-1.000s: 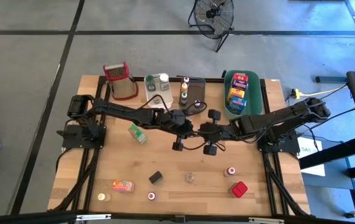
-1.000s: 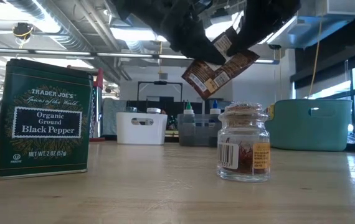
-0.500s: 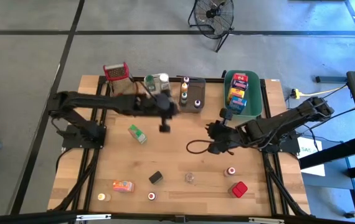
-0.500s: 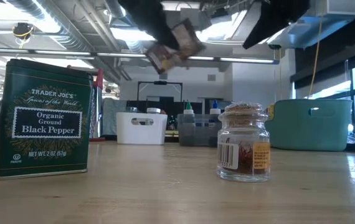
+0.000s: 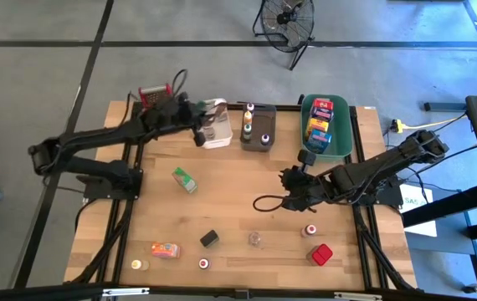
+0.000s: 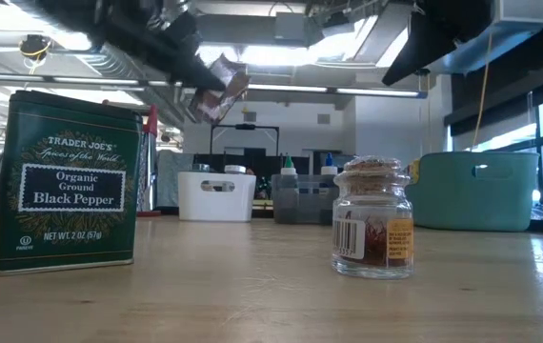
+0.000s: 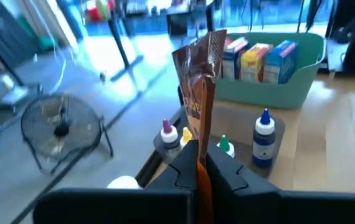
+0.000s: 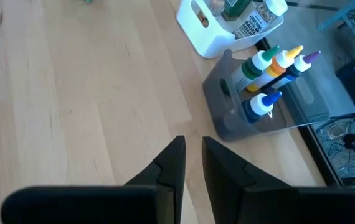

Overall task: Pick & Place Kitchen Items
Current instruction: Put the orange seasoning pack into the white bin

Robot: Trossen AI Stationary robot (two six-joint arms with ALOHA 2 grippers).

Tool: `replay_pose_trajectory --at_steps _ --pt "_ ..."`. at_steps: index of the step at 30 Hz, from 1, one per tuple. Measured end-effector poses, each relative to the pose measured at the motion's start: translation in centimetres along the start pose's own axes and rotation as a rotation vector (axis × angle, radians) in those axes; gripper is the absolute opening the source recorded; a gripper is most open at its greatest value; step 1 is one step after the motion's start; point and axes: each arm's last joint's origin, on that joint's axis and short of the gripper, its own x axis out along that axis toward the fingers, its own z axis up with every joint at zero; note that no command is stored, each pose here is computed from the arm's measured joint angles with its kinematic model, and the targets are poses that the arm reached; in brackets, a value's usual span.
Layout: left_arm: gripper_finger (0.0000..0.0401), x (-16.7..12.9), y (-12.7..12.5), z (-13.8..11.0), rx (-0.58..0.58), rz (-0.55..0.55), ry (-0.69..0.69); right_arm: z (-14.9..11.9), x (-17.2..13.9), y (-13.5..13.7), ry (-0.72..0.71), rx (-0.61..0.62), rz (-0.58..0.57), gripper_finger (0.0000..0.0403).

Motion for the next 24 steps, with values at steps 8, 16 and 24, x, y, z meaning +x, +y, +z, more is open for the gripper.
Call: replay_pose_trajectory --at_steps 8,16,24 --pt "0.0005 -0.6 1.1 -4.9 0.007 0.011 -0.196 0.2 0.0 0.0 -0.012 0.000 0.004 0.0058" --pt "0.0005 0.7 1.7 -6.5 -0.055 -0.004 -0.181 0.6 0.0 0.2 -0.051 -0.015 0.018 0.0058" --pt "0.0005 3.3 1.9 -8.7 -0.091 0.075 -0.140 0.8 0.0 0.3 -0.062 -0.014 0.023 0.0058"
